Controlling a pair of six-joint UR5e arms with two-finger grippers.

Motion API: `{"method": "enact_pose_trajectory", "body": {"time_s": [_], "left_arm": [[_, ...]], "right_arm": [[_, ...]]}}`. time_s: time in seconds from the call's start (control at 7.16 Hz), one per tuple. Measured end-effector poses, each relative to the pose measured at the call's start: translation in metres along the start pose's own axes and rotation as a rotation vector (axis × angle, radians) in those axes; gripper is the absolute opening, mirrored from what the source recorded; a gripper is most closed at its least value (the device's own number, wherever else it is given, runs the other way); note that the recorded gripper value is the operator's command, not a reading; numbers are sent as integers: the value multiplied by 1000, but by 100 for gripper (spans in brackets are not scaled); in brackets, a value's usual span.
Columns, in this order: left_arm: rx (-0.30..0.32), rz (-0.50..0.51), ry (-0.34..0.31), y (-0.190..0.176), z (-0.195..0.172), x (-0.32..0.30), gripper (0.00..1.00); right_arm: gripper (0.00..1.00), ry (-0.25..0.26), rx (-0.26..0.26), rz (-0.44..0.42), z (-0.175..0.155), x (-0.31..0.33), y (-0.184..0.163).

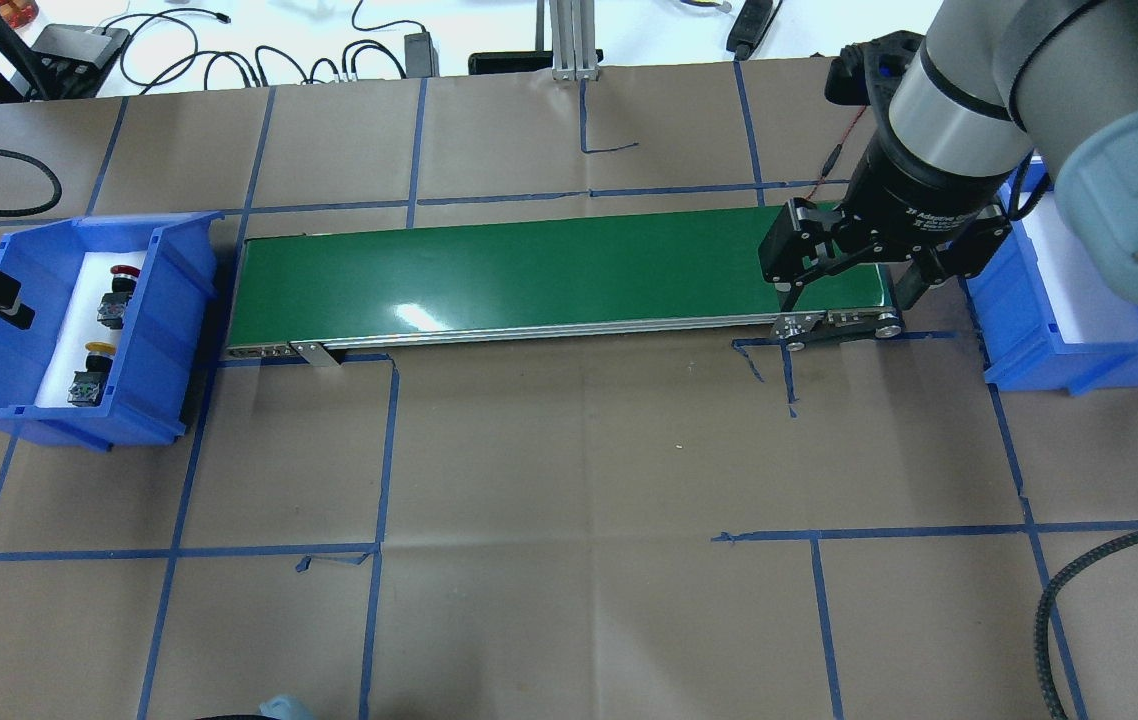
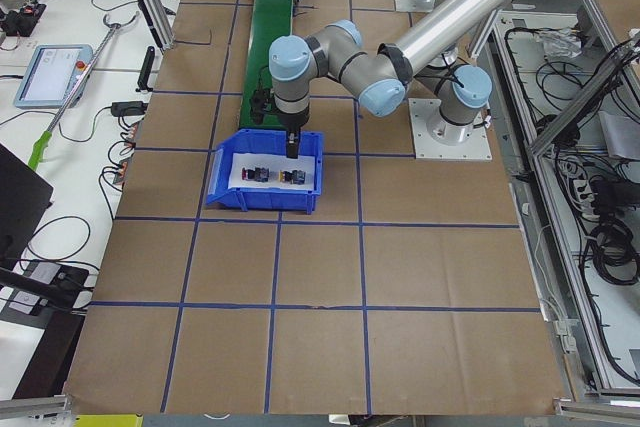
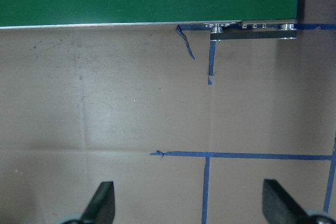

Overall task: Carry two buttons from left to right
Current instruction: 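Lower the left gripper into the bin and grasp the yellow button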

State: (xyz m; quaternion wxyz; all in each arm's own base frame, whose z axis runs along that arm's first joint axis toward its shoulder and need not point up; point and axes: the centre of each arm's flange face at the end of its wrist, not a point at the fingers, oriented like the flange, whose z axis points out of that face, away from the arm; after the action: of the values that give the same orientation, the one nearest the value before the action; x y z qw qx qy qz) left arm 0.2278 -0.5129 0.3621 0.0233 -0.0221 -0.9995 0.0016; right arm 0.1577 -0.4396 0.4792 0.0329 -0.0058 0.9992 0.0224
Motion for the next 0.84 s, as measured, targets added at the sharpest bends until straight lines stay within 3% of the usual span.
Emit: {"method": "enact_pose_trajectory", "body": {"time_s": [0.84], "left_arm": [[43,6,-35,-4,113,-6,99]], "right_arm": [[100,0,-1,-1,1,0,0]]}}
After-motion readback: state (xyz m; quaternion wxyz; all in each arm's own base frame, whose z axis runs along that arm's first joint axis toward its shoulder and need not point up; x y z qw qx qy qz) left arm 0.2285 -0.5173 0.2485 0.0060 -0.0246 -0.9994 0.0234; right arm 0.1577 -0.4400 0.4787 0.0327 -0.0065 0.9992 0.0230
